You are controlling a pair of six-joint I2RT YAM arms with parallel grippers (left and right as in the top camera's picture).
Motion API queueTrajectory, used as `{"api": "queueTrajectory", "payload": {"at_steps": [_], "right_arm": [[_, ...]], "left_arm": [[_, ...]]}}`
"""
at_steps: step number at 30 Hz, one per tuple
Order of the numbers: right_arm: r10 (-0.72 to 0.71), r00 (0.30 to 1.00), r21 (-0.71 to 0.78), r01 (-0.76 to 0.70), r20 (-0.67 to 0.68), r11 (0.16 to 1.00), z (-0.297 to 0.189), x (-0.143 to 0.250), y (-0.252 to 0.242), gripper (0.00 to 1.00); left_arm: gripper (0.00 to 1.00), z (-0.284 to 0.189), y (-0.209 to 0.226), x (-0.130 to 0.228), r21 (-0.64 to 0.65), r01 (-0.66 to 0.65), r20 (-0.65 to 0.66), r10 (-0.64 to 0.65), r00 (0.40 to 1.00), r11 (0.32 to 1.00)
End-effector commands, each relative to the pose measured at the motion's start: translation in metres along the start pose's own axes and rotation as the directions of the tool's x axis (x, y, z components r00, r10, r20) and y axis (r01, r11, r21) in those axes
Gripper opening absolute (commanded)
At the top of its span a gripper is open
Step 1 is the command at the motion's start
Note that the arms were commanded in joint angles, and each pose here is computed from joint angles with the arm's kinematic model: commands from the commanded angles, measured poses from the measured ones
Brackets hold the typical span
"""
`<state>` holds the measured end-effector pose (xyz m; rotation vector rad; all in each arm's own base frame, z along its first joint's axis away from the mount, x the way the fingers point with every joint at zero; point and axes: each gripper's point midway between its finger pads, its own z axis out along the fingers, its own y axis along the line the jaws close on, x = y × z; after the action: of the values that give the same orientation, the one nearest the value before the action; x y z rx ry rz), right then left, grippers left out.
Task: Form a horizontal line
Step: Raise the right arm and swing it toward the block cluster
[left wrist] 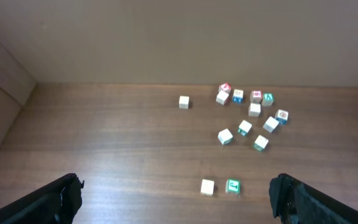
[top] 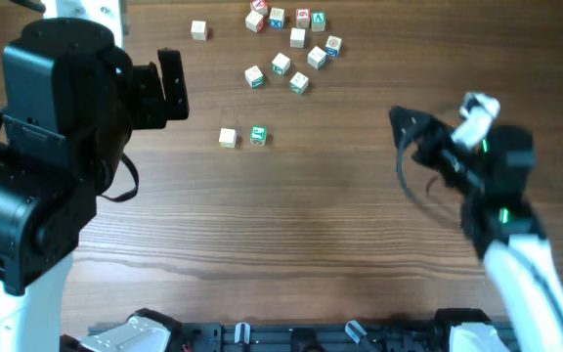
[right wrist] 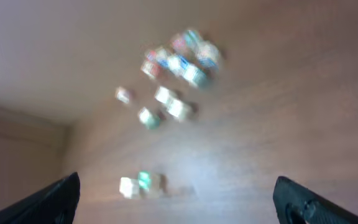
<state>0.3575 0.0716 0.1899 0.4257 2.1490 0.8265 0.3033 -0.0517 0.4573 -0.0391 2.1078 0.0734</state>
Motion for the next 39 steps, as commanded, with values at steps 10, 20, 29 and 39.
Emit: {"api": "queueTrajectory", "payload": {"at_steps": [10, 20, 29, 39], "right_arm": [[-0.05, 0.93, -0.048, 0.035, -0.364, 0.998, 0.042, 0.052, 0.027, 0.99], [-0.108, 0.907, -0.042, 0.1, -0.407, 0.994, 0.046, 0.078, 0.04, 1.0], [-0.114, 0.92, 0.018, 0.13, -0.376, 0.991, 0.049, 0.073, 0.03, 1.0], [-0.177, 0.94, 0.06, 0.203, -0.292, 0.977, 0.055, 0.053, 0.024, 1.0]], "left_arm": [[1.0, -0.001, 0.003, -0.001, -0.013, 0.009, 0.007, -0.009, 1.0, 1.0], [1.0, 0.001, 0.012, 0.09, -0.063, -0.009, -0.36, -0.015, 0.933, 0.998], [1.0, 0.039, 0.015, 0.187, -0.205, -0.044, -0.629, -0.097, 0.771, 0.978], [1.0, 0.047, 0.02, 0.233, -0.252, -0.098, -0.725, -0.121, 0.678, 0.963]]}}
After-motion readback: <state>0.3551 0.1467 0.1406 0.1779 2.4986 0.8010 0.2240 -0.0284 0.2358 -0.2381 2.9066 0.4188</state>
